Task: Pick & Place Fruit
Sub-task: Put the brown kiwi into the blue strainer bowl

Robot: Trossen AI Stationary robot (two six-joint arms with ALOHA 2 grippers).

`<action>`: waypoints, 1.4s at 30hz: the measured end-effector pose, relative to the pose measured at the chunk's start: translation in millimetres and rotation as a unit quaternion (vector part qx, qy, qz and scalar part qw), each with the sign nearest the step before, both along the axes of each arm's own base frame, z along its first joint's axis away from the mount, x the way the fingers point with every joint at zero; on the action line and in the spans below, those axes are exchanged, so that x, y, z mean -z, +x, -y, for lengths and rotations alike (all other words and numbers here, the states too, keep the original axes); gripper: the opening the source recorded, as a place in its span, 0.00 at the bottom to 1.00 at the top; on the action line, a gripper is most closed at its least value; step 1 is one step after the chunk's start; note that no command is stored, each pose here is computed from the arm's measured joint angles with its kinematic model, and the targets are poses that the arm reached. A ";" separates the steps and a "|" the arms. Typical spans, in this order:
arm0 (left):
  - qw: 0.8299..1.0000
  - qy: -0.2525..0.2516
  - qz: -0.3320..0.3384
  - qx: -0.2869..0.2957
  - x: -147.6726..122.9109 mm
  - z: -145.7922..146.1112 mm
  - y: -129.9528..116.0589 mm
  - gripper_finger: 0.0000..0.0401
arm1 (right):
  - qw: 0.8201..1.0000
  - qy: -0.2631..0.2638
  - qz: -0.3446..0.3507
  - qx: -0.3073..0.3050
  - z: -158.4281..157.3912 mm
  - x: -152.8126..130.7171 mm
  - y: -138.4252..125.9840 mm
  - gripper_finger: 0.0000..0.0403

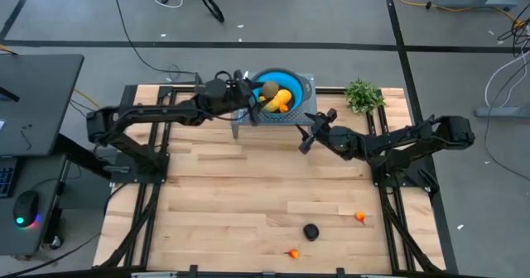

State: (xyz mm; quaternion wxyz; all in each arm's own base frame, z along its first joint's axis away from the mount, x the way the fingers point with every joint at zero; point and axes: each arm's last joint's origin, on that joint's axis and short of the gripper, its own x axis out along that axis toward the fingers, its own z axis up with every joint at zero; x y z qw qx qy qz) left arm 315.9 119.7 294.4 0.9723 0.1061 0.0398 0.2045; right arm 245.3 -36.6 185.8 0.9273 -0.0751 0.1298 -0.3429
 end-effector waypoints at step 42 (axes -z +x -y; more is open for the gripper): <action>0.997 -0.034 0.030 -0.064 9.4 -5.1 7.9 0.63 | 0.988 -0.015 0.091 -0.127 -0.1 -19.1 6.1 0.62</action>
